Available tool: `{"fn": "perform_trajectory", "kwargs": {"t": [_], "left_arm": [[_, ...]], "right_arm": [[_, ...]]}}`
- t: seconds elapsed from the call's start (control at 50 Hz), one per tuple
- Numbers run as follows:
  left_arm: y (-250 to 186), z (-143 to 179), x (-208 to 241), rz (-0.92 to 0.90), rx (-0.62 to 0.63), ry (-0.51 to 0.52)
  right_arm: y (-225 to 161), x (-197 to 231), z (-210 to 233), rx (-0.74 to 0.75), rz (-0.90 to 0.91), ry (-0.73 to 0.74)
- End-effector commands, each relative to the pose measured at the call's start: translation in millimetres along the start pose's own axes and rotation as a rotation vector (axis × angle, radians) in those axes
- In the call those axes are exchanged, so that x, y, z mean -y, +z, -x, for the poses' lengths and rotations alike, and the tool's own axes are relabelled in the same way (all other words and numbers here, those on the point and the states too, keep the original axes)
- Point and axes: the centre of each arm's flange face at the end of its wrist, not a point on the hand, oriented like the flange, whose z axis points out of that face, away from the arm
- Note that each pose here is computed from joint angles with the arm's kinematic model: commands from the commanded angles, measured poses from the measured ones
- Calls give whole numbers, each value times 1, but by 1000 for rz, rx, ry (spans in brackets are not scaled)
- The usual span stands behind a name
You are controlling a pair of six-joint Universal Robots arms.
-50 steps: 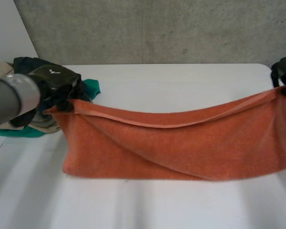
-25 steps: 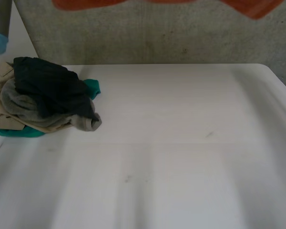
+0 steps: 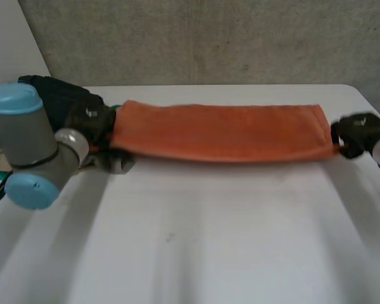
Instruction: Fold the laundry.
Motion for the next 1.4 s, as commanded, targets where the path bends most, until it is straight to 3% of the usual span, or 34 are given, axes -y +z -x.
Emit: {"fn": "perform_trajectory", "kwargs": {"t": [0.02,0.16,0.28,0.44,0.62,0.92,1.02,1.18,1.28,1.4], "left_arm": [[-71,-14,-13,280,-139,36],[-140,-28,-24,535,-301,82],[-159,-28,-17,532,-339,117],[-125,-18,11,383,-263,127],[-42,-20,27,298,-166,64],[30,-40,30,219,-87,92],[35,-45,30,206,-67,120],[17,-19,68,122,54,81],[-10,-32,67,142,-47,98],[-27,-59,42,175,-192,229]], "right_arm": [[-60,-16,-3,112,262,-63],[-128,-10,-12,178,381,-247],[-142,-13,-13,207,408,-328],[-101,-6,-13,139,297,-285],[-27,0,-13,18,100,-244],[41,-5,-4,-140,20,-282],[50,-3,-1,-169,19,-277],[33,24,-18,-208,-52,-173],[20,27,-15,-146,-86,-114],[20,14,3,-40,-73,-79]]}}
